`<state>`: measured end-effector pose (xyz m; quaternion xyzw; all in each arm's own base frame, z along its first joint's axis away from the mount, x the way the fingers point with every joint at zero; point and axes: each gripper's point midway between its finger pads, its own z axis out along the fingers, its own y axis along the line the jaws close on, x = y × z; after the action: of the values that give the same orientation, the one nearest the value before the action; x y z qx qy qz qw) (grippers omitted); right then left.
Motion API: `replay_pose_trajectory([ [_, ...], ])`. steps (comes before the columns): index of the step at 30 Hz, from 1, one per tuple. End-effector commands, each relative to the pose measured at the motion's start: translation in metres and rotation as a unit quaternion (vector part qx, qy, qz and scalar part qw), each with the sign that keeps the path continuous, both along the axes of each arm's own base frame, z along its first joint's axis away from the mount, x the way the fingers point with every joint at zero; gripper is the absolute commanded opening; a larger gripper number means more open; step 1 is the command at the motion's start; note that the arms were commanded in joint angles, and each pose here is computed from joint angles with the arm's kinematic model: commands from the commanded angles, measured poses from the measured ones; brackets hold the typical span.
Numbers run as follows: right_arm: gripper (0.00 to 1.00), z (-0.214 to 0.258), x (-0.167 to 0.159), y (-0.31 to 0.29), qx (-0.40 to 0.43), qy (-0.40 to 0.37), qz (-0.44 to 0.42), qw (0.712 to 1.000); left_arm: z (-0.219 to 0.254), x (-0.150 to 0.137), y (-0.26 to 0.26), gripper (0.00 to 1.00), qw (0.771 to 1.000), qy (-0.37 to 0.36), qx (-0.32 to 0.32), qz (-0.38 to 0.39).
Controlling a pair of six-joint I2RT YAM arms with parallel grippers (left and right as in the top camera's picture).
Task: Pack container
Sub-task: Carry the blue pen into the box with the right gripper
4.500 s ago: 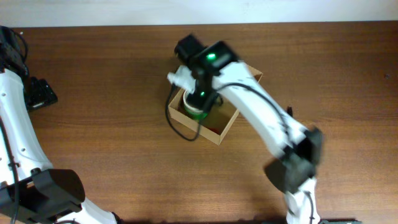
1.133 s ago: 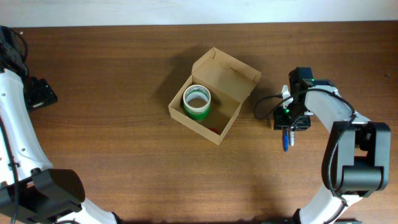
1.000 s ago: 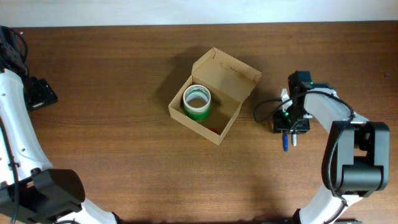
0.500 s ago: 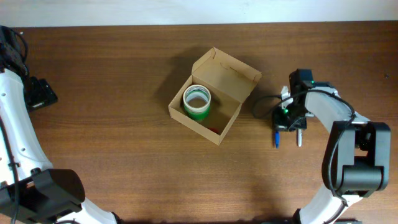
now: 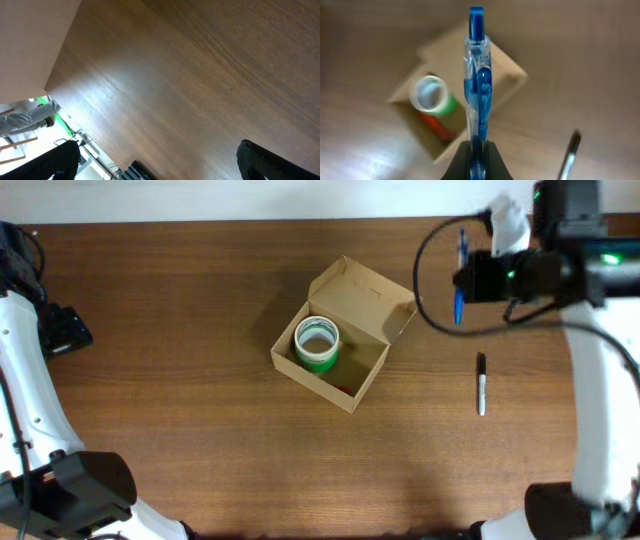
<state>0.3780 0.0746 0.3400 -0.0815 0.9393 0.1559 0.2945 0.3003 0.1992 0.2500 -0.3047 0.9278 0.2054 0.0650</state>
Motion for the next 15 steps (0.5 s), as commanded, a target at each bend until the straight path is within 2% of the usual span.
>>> replay_pose_trajectory([
  [1, 0.04, 0.049, -0.021, 0.032, -0.051, -0.078, 0.069, 0.993, -0.005, 0.000, 0.001, 1.00, 1.000, 0.009, -0.003, -0.004],
  [4, 0.04, 0.047, -0.038, 0.052, -0.114, -0.082, 0.106, 0.984, -0.005, 0.000, 0.001, 1.00, 1.000, 0.009, -0.003, -0.004],
  [7, 0.04, 0.024, -0.047, 0.085, -0.136, -0.052, 0.155, 0.977, -0.005, 0.000, 0.001, 1.00, 1.000, 0.009, -0.003, -0.004],
  [11, 0.04, -0.018, -0.038, 0.110, -0.180, -0.007, 0.185, 0.966, -0.005, 0.000, 0.001, 1.00, 1.000, 0.009, -0.003, -0.004],
  [15, 0.04, -0.070, -0.021, 0.133, -0.223, 0.040, 0.242, 0.943, -0.005, 0.000, 0.001, 1.00, 1.000, 0.009, -0.003, -0.004],
])
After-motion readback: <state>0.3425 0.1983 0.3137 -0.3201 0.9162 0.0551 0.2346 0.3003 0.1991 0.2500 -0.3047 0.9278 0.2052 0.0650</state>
